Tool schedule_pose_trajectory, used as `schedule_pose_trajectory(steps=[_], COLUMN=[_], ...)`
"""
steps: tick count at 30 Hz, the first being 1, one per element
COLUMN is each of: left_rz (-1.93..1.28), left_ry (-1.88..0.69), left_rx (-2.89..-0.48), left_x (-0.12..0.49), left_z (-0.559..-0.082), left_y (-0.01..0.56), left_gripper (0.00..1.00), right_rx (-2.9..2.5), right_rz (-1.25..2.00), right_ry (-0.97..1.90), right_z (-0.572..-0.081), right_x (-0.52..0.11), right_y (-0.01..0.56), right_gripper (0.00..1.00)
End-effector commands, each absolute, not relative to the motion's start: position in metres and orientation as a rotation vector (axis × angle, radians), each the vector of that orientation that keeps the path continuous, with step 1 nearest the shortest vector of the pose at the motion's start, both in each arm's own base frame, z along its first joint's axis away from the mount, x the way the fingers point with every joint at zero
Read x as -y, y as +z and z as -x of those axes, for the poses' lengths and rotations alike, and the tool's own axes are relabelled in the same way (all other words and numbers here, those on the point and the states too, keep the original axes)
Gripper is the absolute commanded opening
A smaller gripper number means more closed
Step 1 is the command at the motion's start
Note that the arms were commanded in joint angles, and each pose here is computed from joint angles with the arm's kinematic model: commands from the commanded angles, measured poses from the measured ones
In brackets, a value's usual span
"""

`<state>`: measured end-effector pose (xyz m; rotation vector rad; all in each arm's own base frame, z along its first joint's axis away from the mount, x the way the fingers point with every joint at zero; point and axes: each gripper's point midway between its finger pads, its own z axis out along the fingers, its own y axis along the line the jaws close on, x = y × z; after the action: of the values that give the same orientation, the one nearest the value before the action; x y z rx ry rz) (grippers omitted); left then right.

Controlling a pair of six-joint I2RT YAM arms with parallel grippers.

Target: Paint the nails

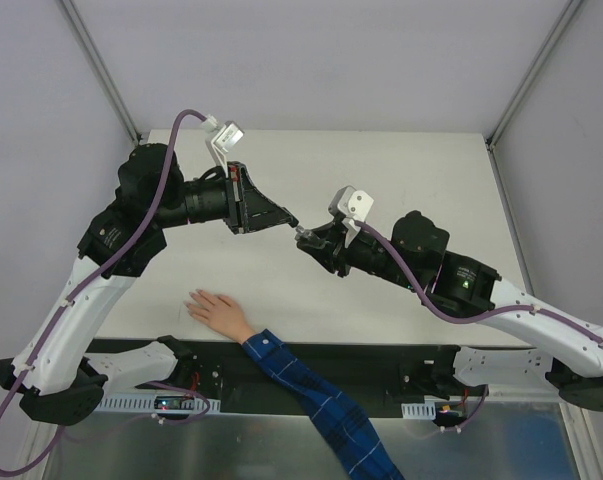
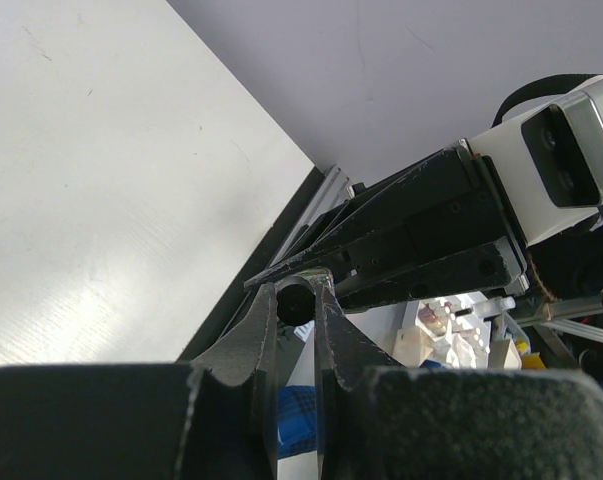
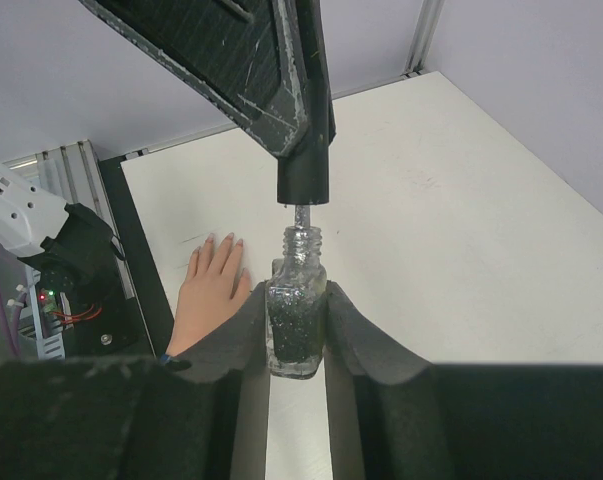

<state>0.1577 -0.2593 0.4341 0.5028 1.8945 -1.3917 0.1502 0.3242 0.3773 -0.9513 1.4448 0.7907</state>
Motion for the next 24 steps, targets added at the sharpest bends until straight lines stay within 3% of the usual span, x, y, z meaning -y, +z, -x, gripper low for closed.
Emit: schedule_pose_trajectory(steps=[1,24], left_rz=[-0.530,-0.542], left_ry=[-1.409,-1.420], left_rx=[-1.779,-1.755], left_x=[0.2530,0.2509], left_z=[-0.1490,-0.1435], left_y=[0.4638,0.4715], left_gripper=[0.00,0.00], right_rx=[-1.384,-1.390], right_rz=[0.885,0.885], right_ry=[0.828,0.828], right_z=[-0.1510,-0.1520], right_x=[-0.3234,-0.3248], right_y=[0.4069,0.4047], right_gripper=[0.00,0.00])
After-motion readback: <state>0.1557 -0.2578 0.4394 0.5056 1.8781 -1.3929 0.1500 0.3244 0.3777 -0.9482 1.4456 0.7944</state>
